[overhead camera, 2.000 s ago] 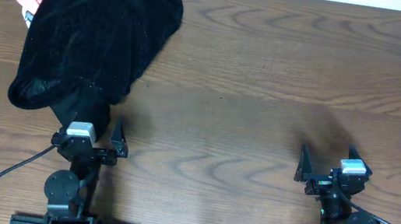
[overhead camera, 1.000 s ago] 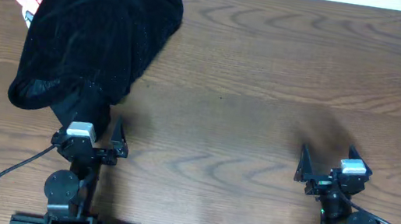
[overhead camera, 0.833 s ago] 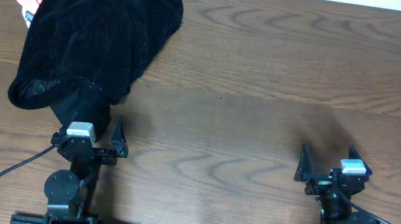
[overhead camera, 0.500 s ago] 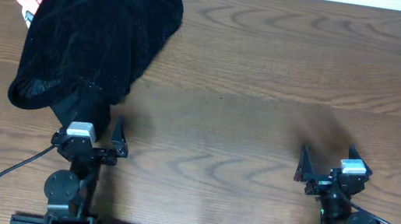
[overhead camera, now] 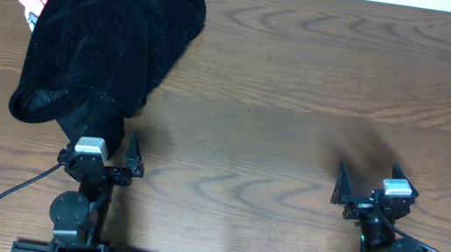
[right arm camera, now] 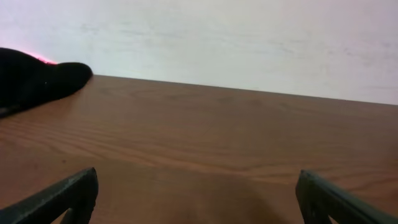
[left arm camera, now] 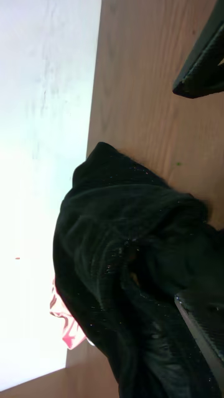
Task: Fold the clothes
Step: 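Move both grippers forward toward the black velvet garment on the pile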
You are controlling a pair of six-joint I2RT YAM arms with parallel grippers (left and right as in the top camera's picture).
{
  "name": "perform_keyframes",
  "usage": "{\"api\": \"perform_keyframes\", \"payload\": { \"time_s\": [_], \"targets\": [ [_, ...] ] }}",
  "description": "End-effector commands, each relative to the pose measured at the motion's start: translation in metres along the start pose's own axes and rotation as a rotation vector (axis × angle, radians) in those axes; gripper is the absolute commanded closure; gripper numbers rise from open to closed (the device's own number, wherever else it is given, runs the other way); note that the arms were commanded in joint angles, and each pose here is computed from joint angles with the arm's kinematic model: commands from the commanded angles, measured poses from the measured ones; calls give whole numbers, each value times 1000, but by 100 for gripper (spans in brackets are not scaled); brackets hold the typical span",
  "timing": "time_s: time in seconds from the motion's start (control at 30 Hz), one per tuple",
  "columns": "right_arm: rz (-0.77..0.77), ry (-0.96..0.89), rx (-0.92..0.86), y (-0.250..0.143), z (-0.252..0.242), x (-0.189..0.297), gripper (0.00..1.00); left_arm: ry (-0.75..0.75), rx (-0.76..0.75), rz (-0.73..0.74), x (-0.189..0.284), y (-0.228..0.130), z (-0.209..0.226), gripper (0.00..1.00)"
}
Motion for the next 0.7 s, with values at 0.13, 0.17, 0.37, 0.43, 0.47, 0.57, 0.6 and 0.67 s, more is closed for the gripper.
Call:
{"api": "perform_keyframes", "payload": {
  "time_s": [0.13, 0.17, 0.37, 0.43, 0.47, 0.57, 0.6, 0.67],
  "targets": [
    [6, -7, -8, -2, -1, 0, 1, -2, 17, 46, -1, -12, 2, 2],
    [6, -7, -7, -2, -1, 0, 1, -2, 17, 46, -1, -12, 2, 2],
    [7, -19, 2, -2, -2, 0, 1, -2, 17, 46, -1, -12, 2, 2],
    [8, -28, 8, -2, -3, 0, 1, -2, 16, 46, -1, -12, 1, 2],
    [8, -23, 7, -2, -2, 0, 1, -3, 16, 41, -1, -11, 1, 2],
    [8, -20, 7, -2, -2, 0, 1, -3, 16, 40, -1, -11, 1, 2],
    [1, -22, 8, -1, -2, 0, 1, -4, 16, 40, -1, -11, 1, 2],
    [-38, -25, 12, 6, -3, 0, 1, -7, 18, 34, -1, -10, 1, 2]
  ]
}}
Point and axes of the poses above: each gripper's point midway between its finger pads, its own x axis back along the fingers, its own z axis along the line the jaws close on, y = z × x, the point moved 8 cm from there along x, back along the fingers, and after that the axes turned 4 degrees about x, right-handed, at the moved point
